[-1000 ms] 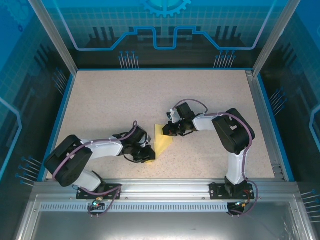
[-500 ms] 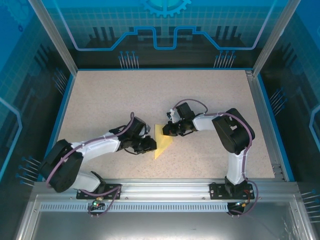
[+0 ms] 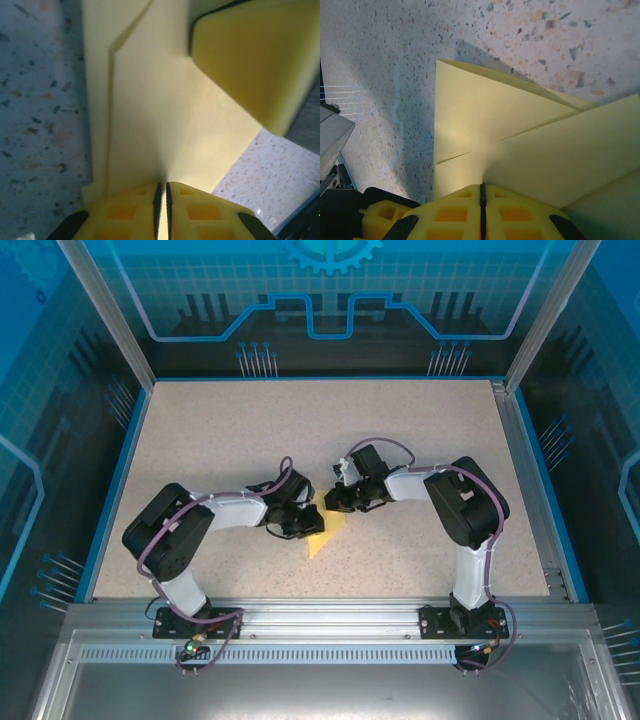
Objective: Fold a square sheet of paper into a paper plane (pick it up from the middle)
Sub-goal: Fourth fold the wing at the center of the table.
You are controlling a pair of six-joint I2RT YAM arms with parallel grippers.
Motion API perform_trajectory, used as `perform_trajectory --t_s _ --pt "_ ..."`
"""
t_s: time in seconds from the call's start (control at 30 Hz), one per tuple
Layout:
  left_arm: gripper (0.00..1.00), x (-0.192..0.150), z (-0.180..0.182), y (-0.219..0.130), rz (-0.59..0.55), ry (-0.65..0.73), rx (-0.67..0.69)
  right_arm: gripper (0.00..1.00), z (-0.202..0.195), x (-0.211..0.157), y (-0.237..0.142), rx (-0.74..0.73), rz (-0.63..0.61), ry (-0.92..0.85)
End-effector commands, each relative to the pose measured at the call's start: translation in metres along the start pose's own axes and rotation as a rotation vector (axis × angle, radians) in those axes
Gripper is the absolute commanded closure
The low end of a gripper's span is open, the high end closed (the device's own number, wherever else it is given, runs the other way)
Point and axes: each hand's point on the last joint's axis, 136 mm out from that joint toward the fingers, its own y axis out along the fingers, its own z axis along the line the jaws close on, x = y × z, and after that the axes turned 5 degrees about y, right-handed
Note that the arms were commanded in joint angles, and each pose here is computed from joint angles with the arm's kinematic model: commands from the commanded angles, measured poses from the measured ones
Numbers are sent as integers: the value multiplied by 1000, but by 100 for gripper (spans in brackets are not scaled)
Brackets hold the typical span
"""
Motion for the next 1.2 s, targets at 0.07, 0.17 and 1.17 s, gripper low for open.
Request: perform_trajectory --t_s 0.07,0.17,1.17 --pt "88 -9 35 10 8 -25 117 90 -47 -15 8 -194 36 69" --pt "91 -20 48 14 34 -39 146 90 -44 -5 4 -196 11 71" --pt "91 -38 58 15 68 -22 126 87 12 53 -46 -73 -131 -18"
